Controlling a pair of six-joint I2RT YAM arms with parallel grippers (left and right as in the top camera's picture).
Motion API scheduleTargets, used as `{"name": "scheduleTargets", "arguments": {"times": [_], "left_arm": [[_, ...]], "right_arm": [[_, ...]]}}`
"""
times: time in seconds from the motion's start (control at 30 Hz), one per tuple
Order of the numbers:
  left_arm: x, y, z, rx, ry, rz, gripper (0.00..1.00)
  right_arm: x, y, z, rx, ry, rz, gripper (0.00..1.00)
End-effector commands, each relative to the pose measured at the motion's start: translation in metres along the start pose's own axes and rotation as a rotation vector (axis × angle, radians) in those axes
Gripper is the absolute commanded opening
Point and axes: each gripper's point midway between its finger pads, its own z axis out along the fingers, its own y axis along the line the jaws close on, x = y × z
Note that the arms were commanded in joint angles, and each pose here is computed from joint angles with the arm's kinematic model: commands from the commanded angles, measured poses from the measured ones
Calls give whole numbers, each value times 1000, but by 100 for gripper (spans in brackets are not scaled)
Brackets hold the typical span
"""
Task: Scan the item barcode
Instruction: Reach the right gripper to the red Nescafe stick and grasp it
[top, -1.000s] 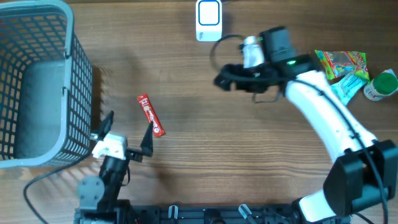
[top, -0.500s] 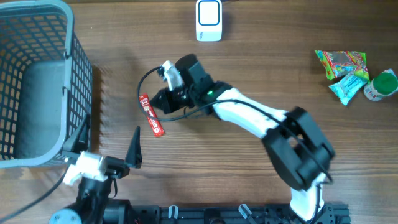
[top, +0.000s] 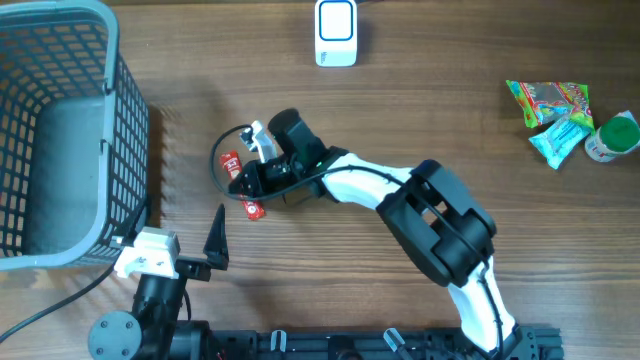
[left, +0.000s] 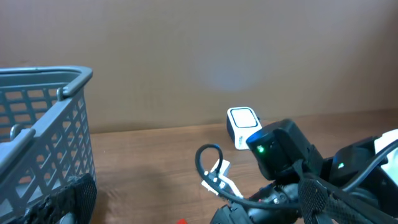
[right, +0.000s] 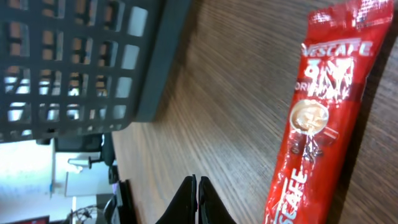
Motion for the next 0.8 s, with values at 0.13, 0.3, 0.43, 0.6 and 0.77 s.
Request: {"name": "scheduleTargets", "arguments": {"times": [0.13,0.3,0.43,0.6,0.77], "left_arm": [[1,1,-1,-8,5,11,100],[8,1,-2,-7,34,7,100],[9,-6,-2,35,38,6,100],[21,-8,-2,44,85,-1,100],[43,-30,5,182,120,-46,100]], "right_arm": [[-4,-38,14,238,-117,49,5],[-6,-73,9,344,-160,125,5],[-7,-102,-8,417,-167,202,4],[-2,-148,-46,559,-163,316,4],[11,-187,-89,658,-107,398,4]]}}
